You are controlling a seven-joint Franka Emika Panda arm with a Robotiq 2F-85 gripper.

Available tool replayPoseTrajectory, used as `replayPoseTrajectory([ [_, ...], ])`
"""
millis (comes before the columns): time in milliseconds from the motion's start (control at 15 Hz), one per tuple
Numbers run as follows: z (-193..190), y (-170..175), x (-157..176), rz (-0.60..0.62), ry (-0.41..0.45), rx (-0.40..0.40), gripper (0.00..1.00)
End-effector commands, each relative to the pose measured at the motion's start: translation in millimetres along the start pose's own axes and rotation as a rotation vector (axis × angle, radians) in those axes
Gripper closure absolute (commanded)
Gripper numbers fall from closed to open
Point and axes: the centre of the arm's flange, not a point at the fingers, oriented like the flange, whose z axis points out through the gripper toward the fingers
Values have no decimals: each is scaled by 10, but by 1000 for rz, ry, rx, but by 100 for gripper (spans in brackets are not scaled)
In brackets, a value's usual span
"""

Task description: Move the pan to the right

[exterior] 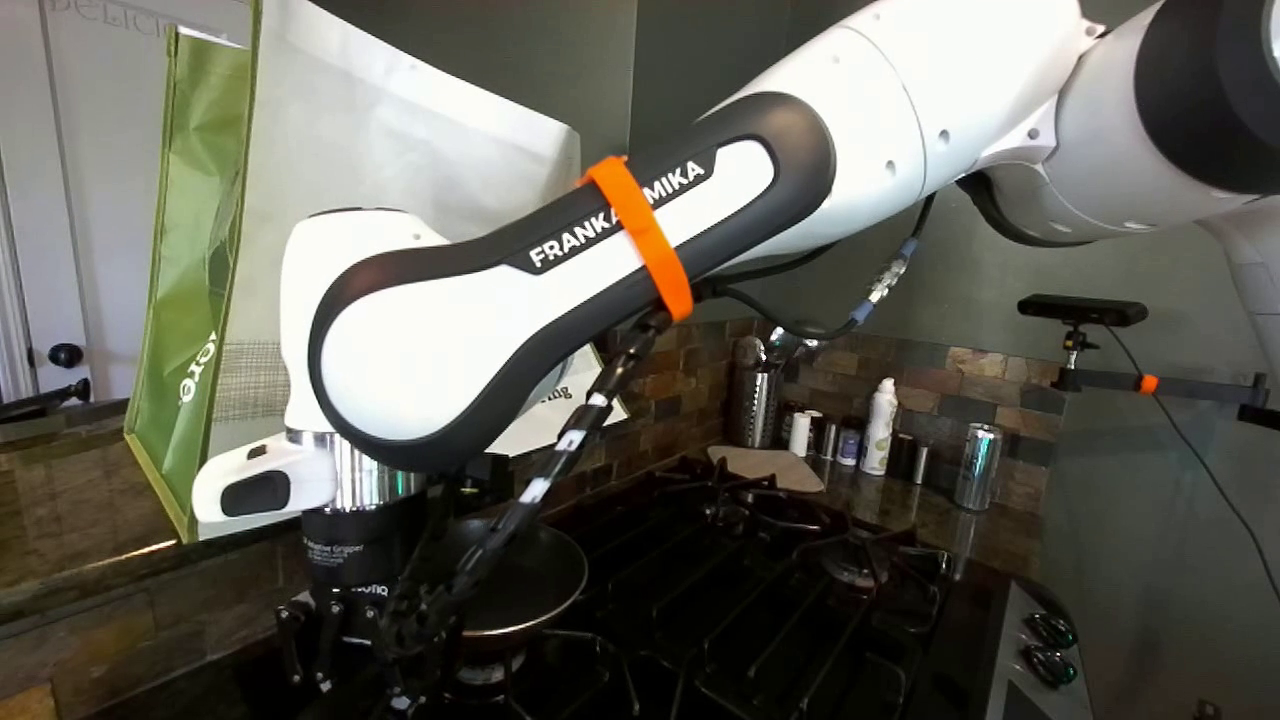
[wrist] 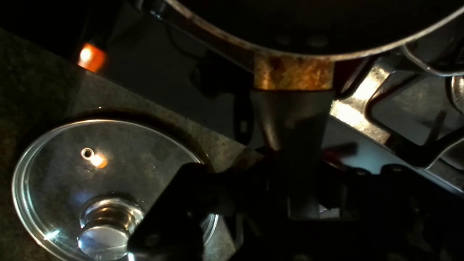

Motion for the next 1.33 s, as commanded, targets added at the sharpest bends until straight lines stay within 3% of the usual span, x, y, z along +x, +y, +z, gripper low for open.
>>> replayPoseTrajectory([
  [0, -41, -23, 0, 27, 2, 18, 99],
  [533, -41, -30, 1, 56, -6, 29, 100],
  [600, -32, -26, 1, 56, -6, 32, 81],
  [1267, 7, -76, -55, 62, -10, 47, 10],
])
